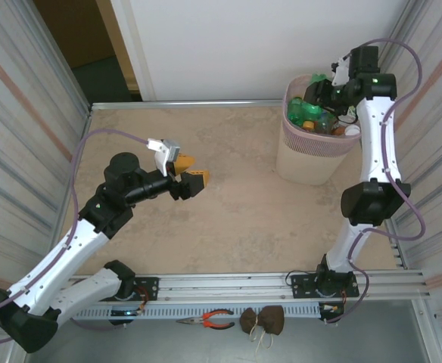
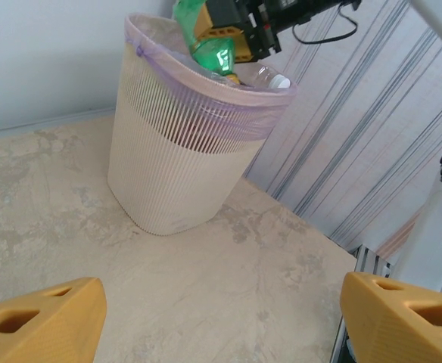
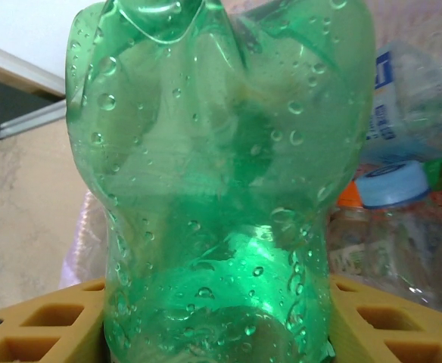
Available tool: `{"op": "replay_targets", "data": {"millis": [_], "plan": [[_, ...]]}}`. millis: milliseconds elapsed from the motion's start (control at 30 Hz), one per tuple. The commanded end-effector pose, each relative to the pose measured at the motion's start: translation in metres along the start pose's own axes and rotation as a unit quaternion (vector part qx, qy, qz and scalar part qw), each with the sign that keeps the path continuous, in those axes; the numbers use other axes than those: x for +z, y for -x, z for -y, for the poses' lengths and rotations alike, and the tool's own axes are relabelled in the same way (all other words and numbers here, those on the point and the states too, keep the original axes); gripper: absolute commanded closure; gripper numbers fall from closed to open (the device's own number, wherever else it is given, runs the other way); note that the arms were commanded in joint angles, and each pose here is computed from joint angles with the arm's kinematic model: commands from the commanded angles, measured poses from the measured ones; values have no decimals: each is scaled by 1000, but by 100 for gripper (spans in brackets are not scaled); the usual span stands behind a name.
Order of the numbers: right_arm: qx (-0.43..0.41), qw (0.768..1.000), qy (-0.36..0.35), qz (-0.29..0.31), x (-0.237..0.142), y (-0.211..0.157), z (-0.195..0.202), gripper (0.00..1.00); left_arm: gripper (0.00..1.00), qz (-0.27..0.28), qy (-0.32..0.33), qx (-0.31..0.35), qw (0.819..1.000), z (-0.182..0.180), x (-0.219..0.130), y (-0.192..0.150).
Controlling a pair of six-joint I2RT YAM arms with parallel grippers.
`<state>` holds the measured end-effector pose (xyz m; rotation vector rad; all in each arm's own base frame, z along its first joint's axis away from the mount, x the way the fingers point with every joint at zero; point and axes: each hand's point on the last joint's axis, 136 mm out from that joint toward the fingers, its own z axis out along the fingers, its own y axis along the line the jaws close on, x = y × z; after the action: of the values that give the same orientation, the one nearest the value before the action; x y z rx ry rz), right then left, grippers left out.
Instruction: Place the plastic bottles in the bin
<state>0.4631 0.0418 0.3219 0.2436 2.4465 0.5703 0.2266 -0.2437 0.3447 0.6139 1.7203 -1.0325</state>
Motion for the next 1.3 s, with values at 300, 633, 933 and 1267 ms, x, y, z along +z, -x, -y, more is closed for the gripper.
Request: {"op": "replay_targets", "data": {"millis": [300, 633, 933, 1267], "plan": [[20, 992, -114, -50, 32, -23, 46, 38, 19, 27, -4, 2, 1000, 3, -7, 17], [-23, 992, -121, 8, -14, -2, 20, 23, 19, 27, -3, 3, 1000, 2, -7, 18], [-53, 988, -124, 68, -80, -4, 6, 18, 17, 22, 43, -6, 999, -19, -16, 15], [-75, 983, -103, 135, -134, -58, 8, 14, 10, -23, 159, -5, 987, -70, -26, -14]]}}
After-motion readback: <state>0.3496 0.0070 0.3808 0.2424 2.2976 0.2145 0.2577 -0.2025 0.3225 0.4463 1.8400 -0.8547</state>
